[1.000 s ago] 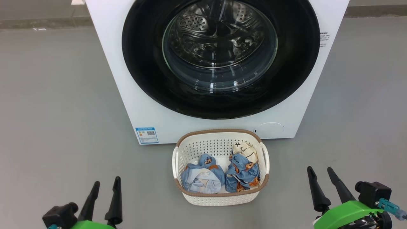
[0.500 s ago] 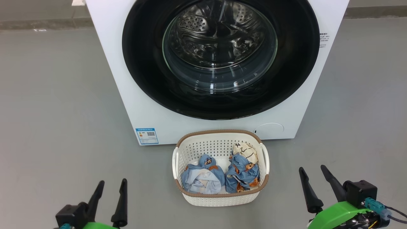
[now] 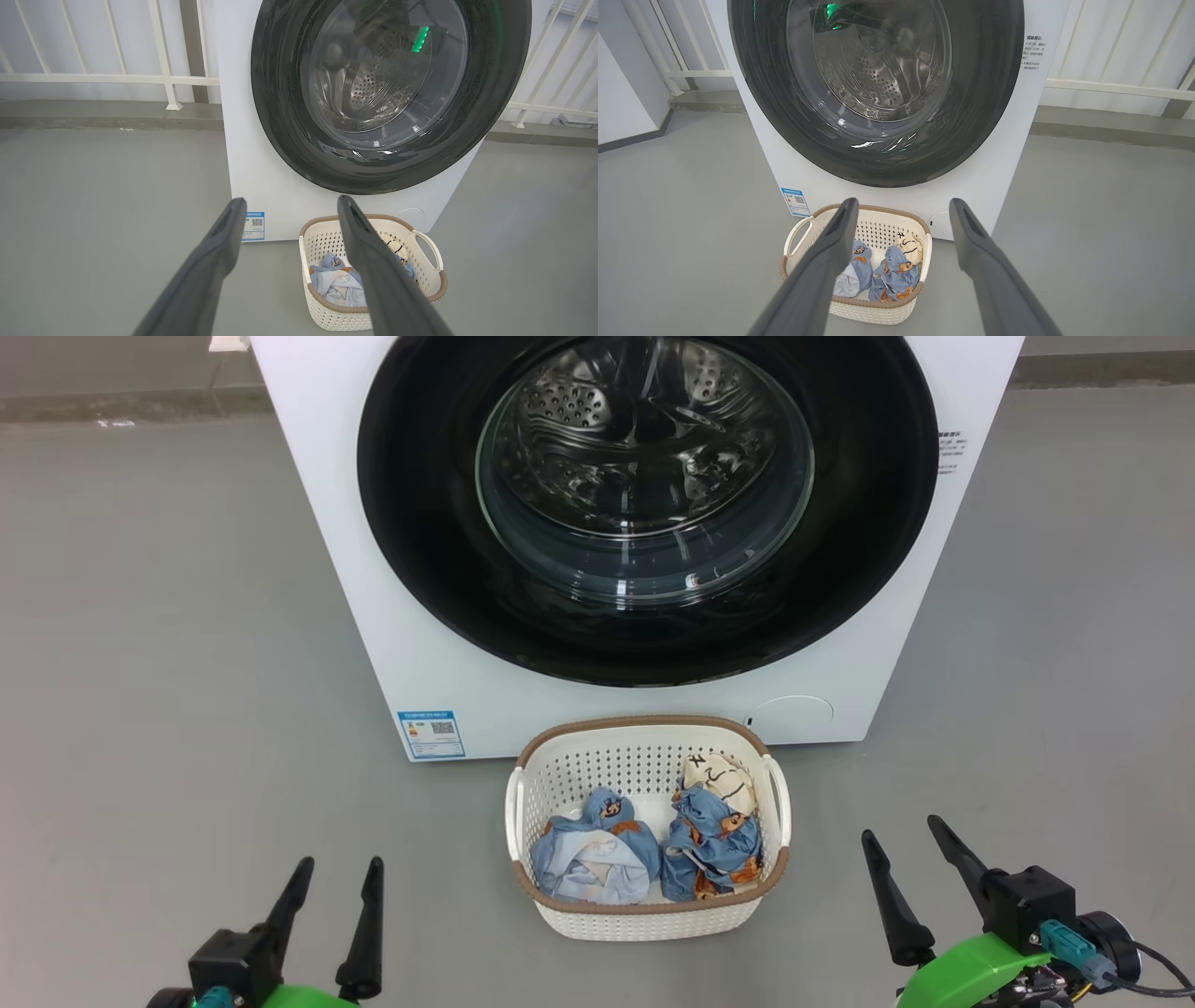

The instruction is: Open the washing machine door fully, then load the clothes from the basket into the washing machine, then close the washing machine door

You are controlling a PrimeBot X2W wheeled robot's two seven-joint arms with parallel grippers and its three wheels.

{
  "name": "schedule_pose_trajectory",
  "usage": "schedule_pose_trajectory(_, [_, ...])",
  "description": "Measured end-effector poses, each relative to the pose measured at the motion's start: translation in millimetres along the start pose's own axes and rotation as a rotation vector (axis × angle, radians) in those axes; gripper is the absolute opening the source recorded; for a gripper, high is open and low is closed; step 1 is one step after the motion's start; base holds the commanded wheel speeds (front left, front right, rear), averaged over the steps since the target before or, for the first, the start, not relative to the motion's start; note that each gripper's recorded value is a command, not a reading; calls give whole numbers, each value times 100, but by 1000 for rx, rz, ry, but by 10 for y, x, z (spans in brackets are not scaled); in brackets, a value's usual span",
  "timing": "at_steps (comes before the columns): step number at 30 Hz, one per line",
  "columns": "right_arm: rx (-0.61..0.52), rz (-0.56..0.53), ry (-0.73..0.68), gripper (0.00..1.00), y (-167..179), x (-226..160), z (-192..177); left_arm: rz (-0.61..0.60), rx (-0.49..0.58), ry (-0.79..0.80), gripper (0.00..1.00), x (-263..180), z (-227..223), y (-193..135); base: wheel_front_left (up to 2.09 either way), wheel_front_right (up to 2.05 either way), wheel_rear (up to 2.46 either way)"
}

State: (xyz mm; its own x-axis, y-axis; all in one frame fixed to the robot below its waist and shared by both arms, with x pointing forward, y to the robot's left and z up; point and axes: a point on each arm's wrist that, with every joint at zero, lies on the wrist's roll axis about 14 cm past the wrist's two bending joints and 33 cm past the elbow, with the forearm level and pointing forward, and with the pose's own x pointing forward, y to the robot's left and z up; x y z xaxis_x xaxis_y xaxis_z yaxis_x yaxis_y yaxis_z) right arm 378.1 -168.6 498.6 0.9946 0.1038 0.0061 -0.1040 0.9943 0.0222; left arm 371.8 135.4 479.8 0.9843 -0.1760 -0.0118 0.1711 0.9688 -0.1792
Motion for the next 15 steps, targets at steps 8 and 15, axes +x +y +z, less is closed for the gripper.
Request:
schedule_pose_trajectory(8, [2, 3, 1, 100, 12, 14, -9, 13, 0, 11, 100, -9, -34, 35, 0, 0, 0])
schedule_pose_trajectory(15, [4, 4, 1, 100, 17, 20, -12, 17, 0, 13, 100, -11, -41, 44, 0, 0, 0])
